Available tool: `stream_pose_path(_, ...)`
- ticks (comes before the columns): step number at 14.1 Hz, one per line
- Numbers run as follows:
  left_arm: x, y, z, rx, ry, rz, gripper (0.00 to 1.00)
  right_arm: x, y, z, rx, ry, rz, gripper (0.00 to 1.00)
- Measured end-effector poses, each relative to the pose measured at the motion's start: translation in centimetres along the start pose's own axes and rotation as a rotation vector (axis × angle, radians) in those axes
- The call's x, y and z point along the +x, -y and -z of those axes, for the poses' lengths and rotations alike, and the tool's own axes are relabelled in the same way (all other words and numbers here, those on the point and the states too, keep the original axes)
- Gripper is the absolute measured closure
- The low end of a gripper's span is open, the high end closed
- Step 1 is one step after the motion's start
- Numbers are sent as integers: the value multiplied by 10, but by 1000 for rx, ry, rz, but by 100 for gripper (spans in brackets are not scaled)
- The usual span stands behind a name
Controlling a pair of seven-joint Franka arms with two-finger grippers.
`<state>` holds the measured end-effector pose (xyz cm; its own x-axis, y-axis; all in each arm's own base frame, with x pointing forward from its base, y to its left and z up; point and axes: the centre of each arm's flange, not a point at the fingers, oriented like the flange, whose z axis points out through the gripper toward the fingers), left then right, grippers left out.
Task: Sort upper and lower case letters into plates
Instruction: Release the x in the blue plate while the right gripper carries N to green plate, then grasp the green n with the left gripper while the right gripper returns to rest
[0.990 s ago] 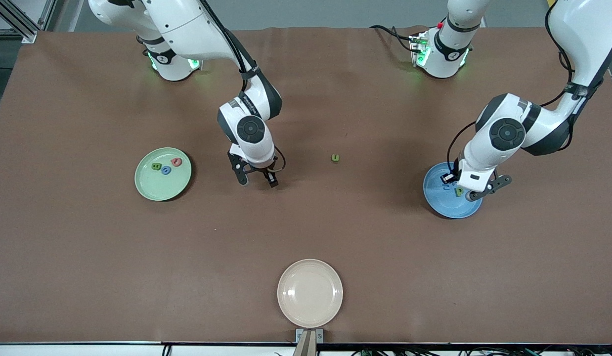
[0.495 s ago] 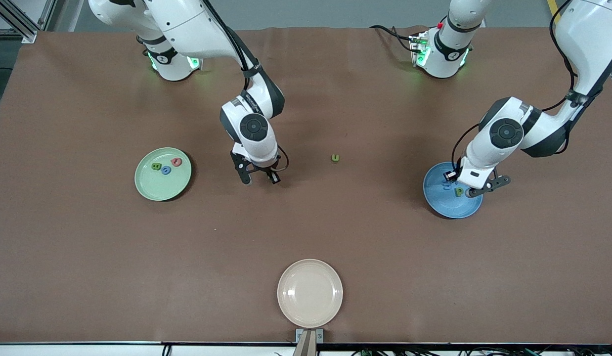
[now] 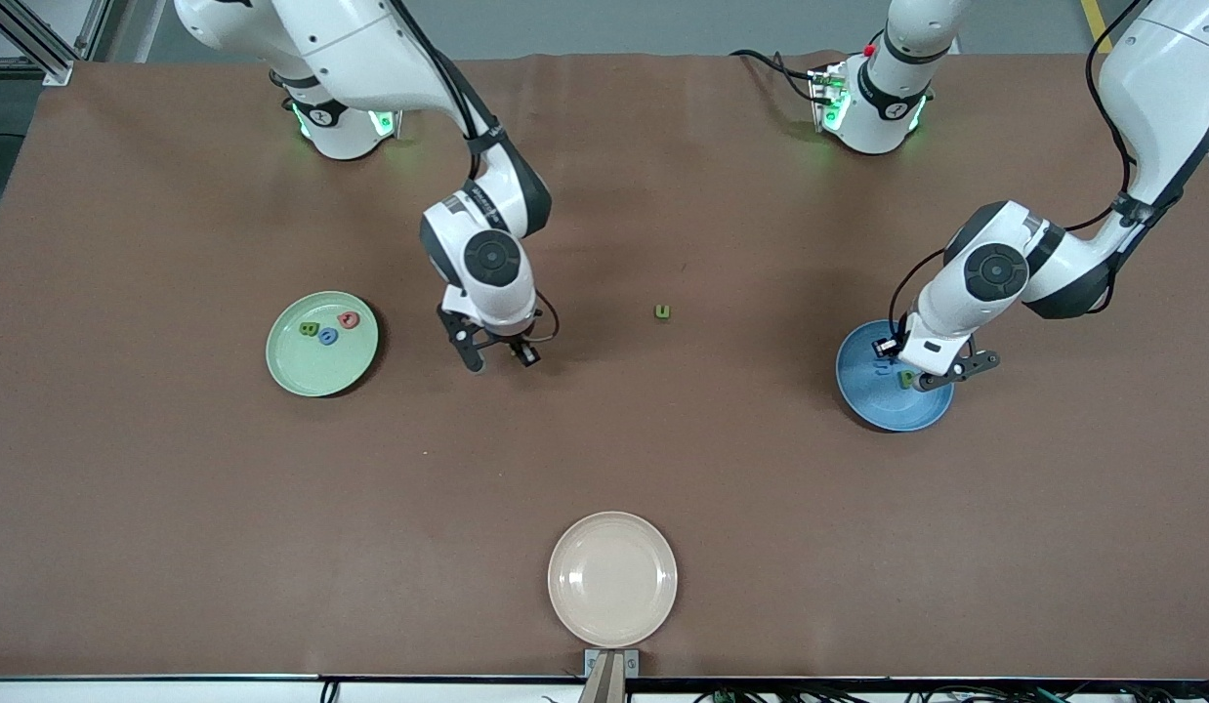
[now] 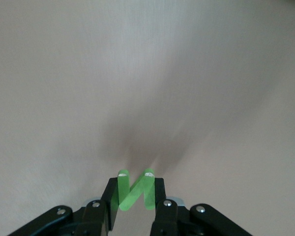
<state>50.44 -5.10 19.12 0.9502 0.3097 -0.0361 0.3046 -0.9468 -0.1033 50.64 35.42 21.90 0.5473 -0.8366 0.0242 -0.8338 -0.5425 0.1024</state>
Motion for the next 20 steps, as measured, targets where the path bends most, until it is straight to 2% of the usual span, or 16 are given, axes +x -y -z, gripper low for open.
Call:
stream_pose_path(4,0,0,0,0,0,0,74,87,-37,43,-5,34,129,67)
stream_pose_path(5,0,0,0,0,-1,0,70,109,-53,47,-5,44,167,67)
stream_pose_path(9,5,1,5,1,-17,0,30,190,-113,39,4,74,271,67)
stream_pose_path(12,4,-18,25,-9,-46,-29,1,221,-138,15,39,59,312,67)
stream_pose_path(14,-2,-42,48,0,-58,-47,0,233,-149,3,55,47,323,67)
stream_pose_path(17,-22,-94,83,-47,-58,-61,0,233,-153,-17,55,41,329,67)
stream_pose_path(20,-56,-154,101,-89,-37,-129,0,233,-154,-37,43,40,330,67)
